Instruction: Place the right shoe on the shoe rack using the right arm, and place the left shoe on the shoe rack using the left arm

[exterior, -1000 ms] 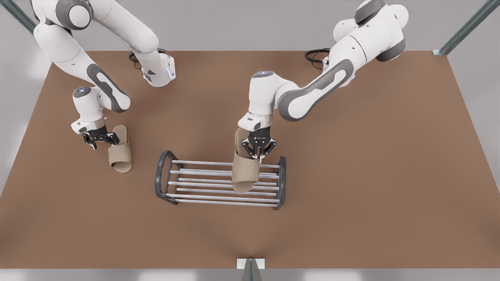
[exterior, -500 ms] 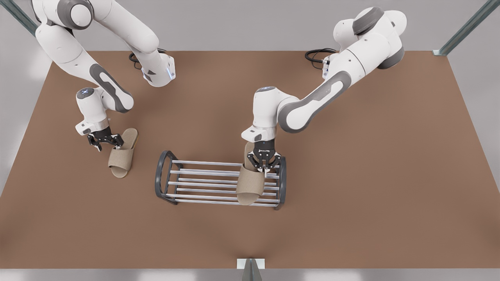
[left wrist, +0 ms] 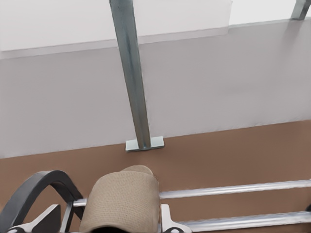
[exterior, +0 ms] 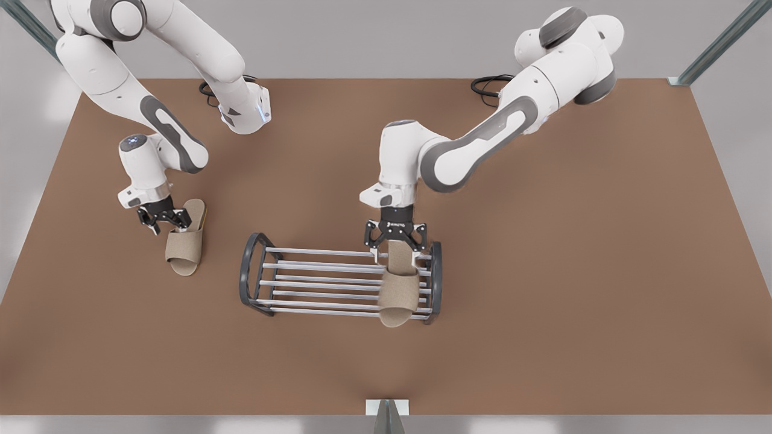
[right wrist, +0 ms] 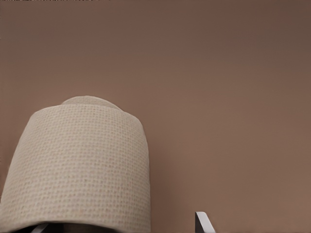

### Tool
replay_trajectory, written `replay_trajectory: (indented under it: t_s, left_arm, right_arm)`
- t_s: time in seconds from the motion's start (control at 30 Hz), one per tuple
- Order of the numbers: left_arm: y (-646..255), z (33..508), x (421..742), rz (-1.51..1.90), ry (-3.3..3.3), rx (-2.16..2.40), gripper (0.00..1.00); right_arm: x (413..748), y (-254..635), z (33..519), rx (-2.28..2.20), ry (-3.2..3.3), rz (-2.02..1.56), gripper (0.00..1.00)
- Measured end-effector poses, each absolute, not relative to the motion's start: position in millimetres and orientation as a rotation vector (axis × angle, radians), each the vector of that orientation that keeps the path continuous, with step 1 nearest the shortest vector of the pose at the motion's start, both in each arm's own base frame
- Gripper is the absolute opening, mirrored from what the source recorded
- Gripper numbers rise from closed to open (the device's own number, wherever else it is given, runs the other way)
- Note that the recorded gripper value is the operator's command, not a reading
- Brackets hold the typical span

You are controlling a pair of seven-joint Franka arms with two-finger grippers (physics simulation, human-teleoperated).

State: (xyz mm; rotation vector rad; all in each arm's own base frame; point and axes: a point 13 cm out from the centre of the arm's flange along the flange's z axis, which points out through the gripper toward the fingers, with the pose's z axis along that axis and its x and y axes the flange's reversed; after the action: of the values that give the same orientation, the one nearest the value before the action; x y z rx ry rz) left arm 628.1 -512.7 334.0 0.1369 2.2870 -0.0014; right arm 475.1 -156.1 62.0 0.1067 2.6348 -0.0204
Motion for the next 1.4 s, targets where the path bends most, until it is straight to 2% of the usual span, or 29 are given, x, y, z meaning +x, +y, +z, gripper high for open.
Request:
replay_trajectory:
  t_s: [0.07, 0.1, 0.17, 0.23, 0.27, 0.37, 0.4, 0.43, 0.47, 0.5, 0.53, 0.57, 0.63, 0.67, 0.77, 0.9, 0.97, 1.07, 1.2, 1.3, 1.37, 1.4]
  left_arm:
    - [-539.5, 402.6, 609.5, -0.113, 2.326, 0.014, 1.00]
    - [-535.0, 441.6, 610.9, -0.151, 2.346, -0.079, 1.00]
    - [-428.4, 482.9, 667.6, -0.083, 2.413, -0.353, 1.00]
    - [-279.9, 476.5, 716.9, 0.060, 2.495, -0.598, 1.00]
    - [-219.5, 473.0, 724.8, 0.132, 2.530, -0.677, 1.00]
    - [-119.7, 478.9, 720.5, 0.285, 2.630, -0.817, 1.00]
    - [-84.0, 479.8, 721.1, 0.375, 2.635, -0.925, 1.00]
    - [-51.3, 478.1, 708.7, 0.482, 2.646, -1.027, 1.00]
    - [-33.3, 484.8, 685.2, 0.490, 2.703, -1.096, 1.00]
    - [-29.8, 483.5, 646.5, 0.469, 2.813, -1.093, 1.00]
    - [-27.0, 467.1, 602.3, 0.449, 2.920, -1.061, 1.00]
    - [-24.9, 450.9, 574.4, 0.400, 2.992, -1.036, 1.00]
    - [-15.1, 433.1, 549.5, 0.280, 3.061, -1.005, 1.00]
    - [-11.7, 430.5, 546.3, 0.218, 3.071, -0.980, 1.00]
    - [-6.4, 431.4, 575.1, 0.092, 3.078, -0.892, 1.00]
    - [-48.6, 426.6, 606.1, 0.034, 3.137, -0.649, 1.00]
    - [-93.3, 416.2, 611.2, 0.037, 3.179, -0.470, 1.00]
    - [-110.9, 420.9, 613.4, 0.044, 3.183, -0.332, 1.00]
    - [-100.2, 422.4, 615.6, 0.063, 3.186, -0.255, 1.00]
    - [-95.2, 422.3, 616.2, 0.072, 3.190, -0.205, 1.00]
    - [-94.4, 423.0, 616.1, 0.074, 3.192, -0.172, 1.00]
    - [-94.4, 423.0, 616.1, 0.074, 3.193, -0.156, 1.00]
  right_arm:
    - [476.4, -154.4, 61.1, 0.124, 2.634, -0.011, 1.00]
    - [476.8, -154.2, 60.6, 0.133, 2.634, -0.007, 1.00]
    - [477.3, -154.4, 60.1, 0.151, 2.633, -0.002, 0.84]
    - [478.4, -155.1, 60.6, 0.166, 2.630, 0.001, 0.84]
    - [479.0, -155.4, 60.9, 0.173, 2.628, 0.002, 0.81]
    - [479.3, -156.4, 61.2, 0.193, 2.626, 0.006, 0.70]
    - [479.2, -156.9, 61.2, 0.200, 2.626, 0.007, 0.63]
    - [479.1, -157.1, 61.2, 0.205, 2.625, 0.008, 0.61]
    - [479.2, -157.1, 61.2, 0.210, 2.625, 0.009, 0.56]
    - [479.2, -156.9, 61.2, 0.214, 2.625, 0.011, 0.54]
    - [479.4, -156.5, 61.2, 0.217, 2.625, 0.012, 0.52]
    - [479.5, -155.7, 60.9, 0.219, 2.625, 0.014, 0.46]
    - [479.6, -155.1, 60.8, 0.226, 2.624, 0.017, 0.28]
    - [479.7, -155.3, 61.2, 0.229, 2.623, 0.017, 0.21]
    - [480.9, -158.9, 65.4, 0.243, 2.614, 0.012, 0.21]
    - [489.1, -169.9, 90.1, 0.246, 2.582, -0.027, 0.21]
    - [514.6, -166.8, 127.6, 0.200, 2.546, -0.061, 0.21]
    - [584.1, -144.0, 206.8, 0.102, 2.487, -0.094, 0.21]
    - [675.1, -43.7, 326.7, -0.043, 2.466, -0.049, 0.21]
    - [741.7, 41.6, 453.8, -0.088, 2.446, 0.071, 0.21]
    - [756.4, 86.9, 549.1, -0.107, 2.452, 0.139, 0.21]
    - [752.2, 106.3, 588.1, -0.115, 2.466, 0.156, 0.21]
